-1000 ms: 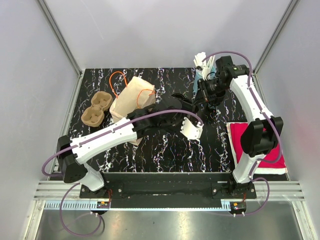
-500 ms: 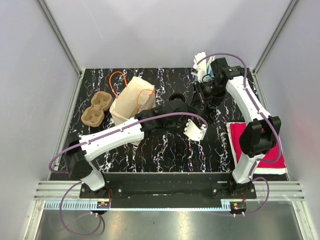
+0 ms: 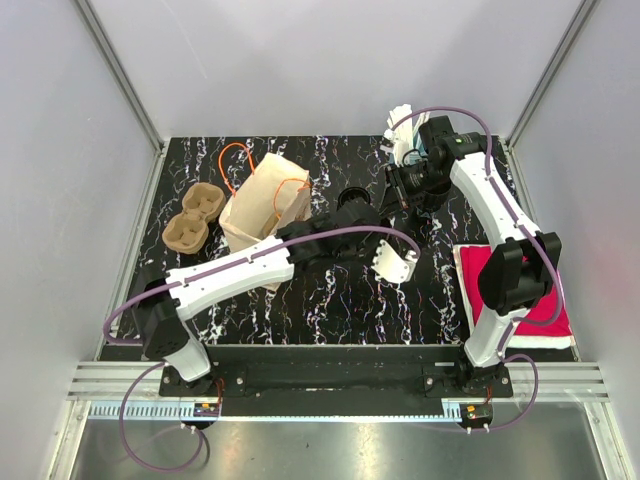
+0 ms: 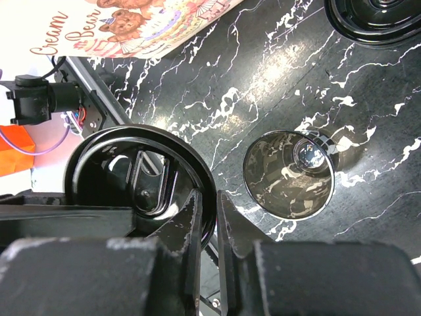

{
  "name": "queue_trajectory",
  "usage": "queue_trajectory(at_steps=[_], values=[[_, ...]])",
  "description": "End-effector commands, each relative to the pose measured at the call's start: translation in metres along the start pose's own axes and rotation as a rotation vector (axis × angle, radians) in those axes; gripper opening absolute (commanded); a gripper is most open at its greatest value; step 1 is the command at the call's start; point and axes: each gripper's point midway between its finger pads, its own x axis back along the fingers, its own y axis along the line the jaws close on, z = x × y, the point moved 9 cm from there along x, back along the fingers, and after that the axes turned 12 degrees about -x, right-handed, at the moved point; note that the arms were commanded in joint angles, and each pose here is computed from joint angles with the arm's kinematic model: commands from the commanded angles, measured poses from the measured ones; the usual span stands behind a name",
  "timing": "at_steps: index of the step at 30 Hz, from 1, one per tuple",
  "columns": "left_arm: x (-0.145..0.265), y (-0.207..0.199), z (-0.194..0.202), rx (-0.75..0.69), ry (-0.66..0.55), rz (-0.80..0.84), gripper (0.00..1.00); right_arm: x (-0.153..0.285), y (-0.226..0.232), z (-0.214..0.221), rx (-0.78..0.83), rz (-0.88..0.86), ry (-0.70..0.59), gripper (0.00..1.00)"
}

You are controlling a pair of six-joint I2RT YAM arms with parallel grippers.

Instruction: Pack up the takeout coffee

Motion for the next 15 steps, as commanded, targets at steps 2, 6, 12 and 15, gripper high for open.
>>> queue_trajectory(at_steps=[2, 6, 12, 15], values=[[0.004, 0.018, -0.007, 0.030, -0.006, -0.072, 0.15, 0.013, 0.016, 0.001, 0.046, -0.003, -0.038, 0.16], [0.004, 0.017, -0.007, 0.066, -0.003, -0.079, 0.13, 0.018, 0.017, 0.000, 0.072, 0.029, -0.055, 0.25], [0.012, 0.018, -0.005, 0.192, -0.005, -0.116, 0.13, 0.042, 0.022, -0.003, 0.163, 0.152, -0.134, 0.59], [0.016, 0.018, 0.002, 0.293, -0.004, -0.137, 0.12, 0.065, 0.022, -0.006, 0.188, 0.218, -0.204, 0.71]])
